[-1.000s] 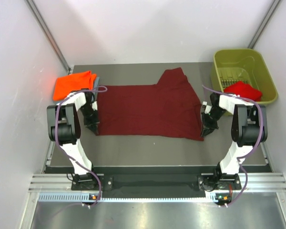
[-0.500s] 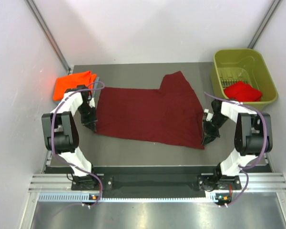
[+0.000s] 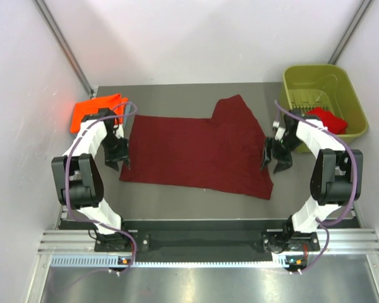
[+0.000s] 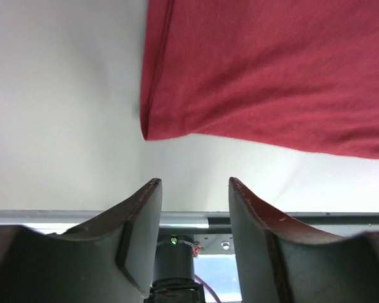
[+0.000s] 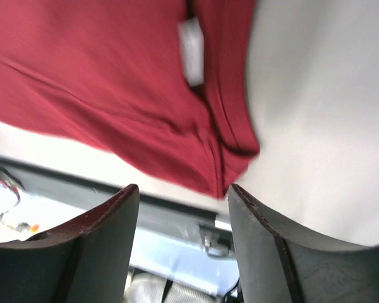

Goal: Fold and stack the t-shirts
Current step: Fold the tshirt

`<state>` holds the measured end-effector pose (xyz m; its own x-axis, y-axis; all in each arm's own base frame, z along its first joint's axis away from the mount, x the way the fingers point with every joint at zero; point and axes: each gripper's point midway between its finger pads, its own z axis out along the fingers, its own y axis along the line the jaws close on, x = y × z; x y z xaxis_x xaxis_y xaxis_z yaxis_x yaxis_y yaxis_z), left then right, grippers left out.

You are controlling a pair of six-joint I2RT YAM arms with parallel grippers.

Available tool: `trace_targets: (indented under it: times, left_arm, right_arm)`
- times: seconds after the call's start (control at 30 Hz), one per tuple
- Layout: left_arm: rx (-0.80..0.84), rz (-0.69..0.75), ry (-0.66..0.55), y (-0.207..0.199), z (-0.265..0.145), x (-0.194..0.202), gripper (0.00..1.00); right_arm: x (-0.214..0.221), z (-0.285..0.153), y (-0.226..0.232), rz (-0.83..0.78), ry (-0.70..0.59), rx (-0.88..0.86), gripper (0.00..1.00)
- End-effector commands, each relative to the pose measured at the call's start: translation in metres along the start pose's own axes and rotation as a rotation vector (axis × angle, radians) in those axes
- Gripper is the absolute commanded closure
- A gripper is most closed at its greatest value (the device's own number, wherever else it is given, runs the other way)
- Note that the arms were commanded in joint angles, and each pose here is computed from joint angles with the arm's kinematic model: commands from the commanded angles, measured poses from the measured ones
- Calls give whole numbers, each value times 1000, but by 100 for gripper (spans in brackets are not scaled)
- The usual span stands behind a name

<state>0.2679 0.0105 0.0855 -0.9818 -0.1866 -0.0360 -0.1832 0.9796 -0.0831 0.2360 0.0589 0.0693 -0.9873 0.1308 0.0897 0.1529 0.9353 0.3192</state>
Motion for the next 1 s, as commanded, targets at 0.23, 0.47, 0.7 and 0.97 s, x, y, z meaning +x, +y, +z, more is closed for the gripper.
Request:
trace_targets:
  times: [0.23, 0.47, 0.7, 0.97]
  left_arm:
    - [37, 93, -264, -11, -4, -141, 53]
    - [37, 161, -406, -17, 1, -230, 49]
    - [74, 204, -498, -30, 3, -275, 48]
    - [60, 216, -487, -35, 42, -294, 49]
  right_arm:
    - [-197, -48, 45, -208, -412, -55, 41]
    - [-290, -43, 74, -357, -577, -39, 43]
    - [-353, -49, 90, -376, -735, -35, 43]
    - [-404, -39, 97, -297, -867, -69, 43]
